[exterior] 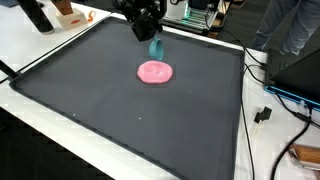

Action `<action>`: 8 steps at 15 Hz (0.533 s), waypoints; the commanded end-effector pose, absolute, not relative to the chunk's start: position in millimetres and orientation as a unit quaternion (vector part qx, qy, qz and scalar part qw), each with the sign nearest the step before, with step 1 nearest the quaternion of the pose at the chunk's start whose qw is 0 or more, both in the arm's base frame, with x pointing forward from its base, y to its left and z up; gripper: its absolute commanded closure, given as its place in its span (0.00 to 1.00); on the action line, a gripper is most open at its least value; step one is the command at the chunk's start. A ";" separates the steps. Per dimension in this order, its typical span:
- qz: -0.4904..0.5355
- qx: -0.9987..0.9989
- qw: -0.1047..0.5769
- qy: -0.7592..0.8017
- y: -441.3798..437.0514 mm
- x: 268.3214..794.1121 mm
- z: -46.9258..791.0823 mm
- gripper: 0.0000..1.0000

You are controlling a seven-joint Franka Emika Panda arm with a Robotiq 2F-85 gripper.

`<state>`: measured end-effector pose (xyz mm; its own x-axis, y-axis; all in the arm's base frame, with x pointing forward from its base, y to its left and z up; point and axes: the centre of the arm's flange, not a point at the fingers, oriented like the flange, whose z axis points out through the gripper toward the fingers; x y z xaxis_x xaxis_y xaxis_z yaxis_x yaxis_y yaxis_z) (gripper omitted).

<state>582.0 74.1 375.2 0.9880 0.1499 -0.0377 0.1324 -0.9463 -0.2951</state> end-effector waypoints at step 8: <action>0.009 -0.999 0.028 -0.012 109.5 555.0 442.0 0.75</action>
<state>568.4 100.9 425.5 0.9984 0.0544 -0.0121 0.0527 -0.9923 -0.1119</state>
